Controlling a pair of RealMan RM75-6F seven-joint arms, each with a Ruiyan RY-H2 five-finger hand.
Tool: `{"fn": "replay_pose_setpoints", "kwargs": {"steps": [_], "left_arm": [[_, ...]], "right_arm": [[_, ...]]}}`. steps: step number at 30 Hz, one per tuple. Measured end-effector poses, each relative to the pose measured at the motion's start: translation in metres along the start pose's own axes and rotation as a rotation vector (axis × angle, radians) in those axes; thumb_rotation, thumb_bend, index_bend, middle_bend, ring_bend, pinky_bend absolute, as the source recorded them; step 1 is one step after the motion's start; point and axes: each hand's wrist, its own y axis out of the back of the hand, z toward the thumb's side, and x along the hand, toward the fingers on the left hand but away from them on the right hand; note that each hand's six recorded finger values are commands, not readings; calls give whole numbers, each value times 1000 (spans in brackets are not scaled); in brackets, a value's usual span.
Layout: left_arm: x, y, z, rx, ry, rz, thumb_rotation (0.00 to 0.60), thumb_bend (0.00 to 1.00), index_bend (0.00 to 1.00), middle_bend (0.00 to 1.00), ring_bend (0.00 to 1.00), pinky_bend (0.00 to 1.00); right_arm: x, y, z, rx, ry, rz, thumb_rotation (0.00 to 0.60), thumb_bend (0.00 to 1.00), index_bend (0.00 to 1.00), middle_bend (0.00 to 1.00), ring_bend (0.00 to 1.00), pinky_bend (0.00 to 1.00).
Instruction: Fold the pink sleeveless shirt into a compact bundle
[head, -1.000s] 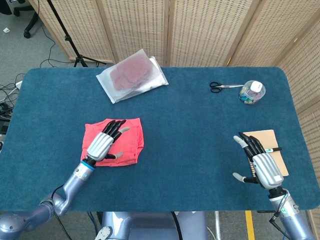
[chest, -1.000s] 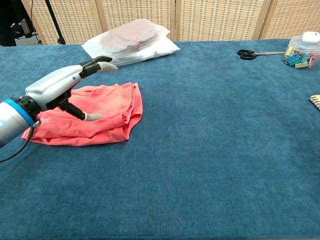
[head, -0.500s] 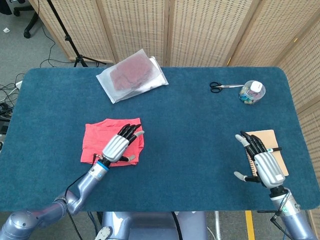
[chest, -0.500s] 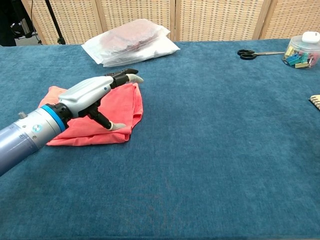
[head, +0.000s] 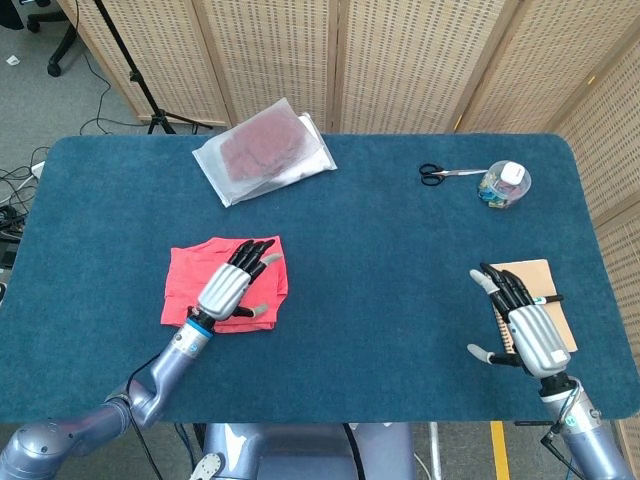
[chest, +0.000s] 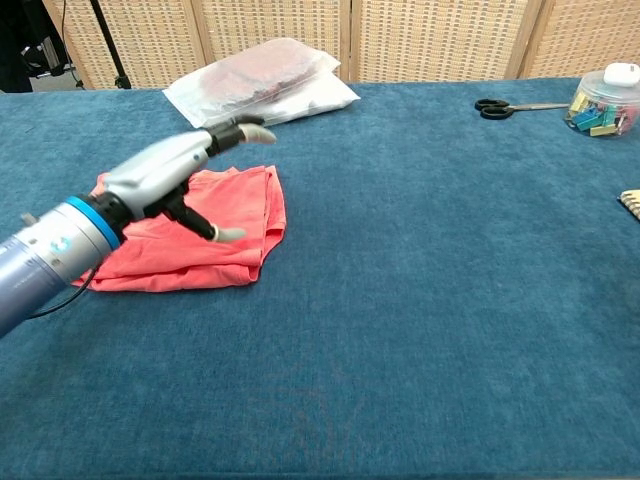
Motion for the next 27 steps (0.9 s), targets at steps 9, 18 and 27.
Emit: {"fn": "replay_pose_setpoints", "kwargs": {"steps": [9,18,27], "left_arm": [[-18,69,-6,-13,-3,124,600,16,0,0,0,0],[-82,142,-35,100,182,132,600,0,0,0,0,0],[-187,178,-66,145,495,128,600,0,0,0,0,0]], "right_arm": [[2,4,3,16,14,-15,600,0,0,0,0,0],[4,10,1,86,5,-55,600,0,0,0,0,0],[7,23,-3,270,-58,-154,600,0,0,0,0,0]]}}
